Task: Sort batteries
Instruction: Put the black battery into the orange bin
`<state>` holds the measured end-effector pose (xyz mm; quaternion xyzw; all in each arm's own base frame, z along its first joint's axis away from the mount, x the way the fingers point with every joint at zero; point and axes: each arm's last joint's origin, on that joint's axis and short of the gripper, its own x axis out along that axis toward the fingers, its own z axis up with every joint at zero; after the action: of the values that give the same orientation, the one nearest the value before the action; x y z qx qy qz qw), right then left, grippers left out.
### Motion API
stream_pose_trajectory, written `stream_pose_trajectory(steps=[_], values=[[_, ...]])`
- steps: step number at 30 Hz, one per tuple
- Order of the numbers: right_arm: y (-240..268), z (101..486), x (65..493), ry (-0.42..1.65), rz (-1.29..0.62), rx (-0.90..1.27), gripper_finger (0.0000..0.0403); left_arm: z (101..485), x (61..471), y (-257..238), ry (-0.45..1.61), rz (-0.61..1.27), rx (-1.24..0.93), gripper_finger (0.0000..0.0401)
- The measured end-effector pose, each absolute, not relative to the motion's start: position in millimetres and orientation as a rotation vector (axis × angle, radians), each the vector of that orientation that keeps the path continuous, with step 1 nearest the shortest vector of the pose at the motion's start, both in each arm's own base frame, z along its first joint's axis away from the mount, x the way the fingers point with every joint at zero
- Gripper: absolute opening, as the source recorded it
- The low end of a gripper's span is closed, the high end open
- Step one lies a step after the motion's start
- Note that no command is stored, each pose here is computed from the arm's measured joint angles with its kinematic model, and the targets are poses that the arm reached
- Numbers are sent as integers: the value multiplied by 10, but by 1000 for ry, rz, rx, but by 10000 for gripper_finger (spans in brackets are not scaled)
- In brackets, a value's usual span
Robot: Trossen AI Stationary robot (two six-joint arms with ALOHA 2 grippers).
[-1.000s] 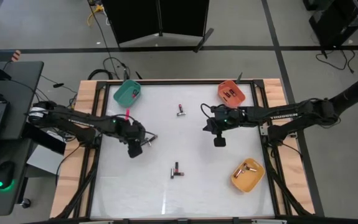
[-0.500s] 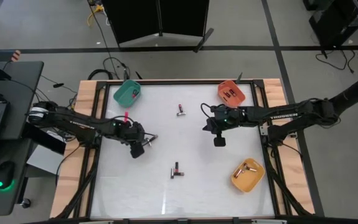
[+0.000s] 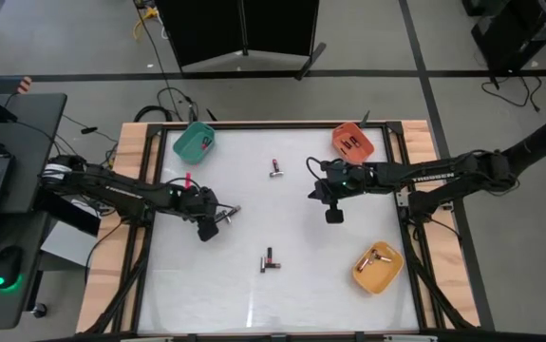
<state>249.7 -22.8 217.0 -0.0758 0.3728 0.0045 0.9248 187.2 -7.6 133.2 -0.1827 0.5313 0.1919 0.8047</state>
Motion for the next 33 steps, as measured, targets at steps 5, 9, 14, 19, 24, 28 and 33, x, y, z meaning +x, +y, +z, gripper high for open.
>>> stream_pose_trajectory(steps=[5,9,14,19,24,28,33], values=[[-229,2178,2504,754,8,-161,19,1325,1869,-66,1140,396,-338,126],[-230,2179,2505,753,7,-166,12,1325,1870,-67,1147,371,-323,51],[-230,2184,2508,748,9,-173,17,1411,1882,-75,1217,368,-323,44],[-230,2184,2508,748,9,-173,19,1657,1914,-70,1303,391,-251,44],[-264,2132,2484,758,0,-189,10,1921,1975,-52,1140,387,-201,44],[-355,1927,2424,670,-12,-147,11,2039,2087,-21,880,316,-200,44],[-366,1755,2333,396,0,-30,11,2114,2302,39,508,183,-161,44]])
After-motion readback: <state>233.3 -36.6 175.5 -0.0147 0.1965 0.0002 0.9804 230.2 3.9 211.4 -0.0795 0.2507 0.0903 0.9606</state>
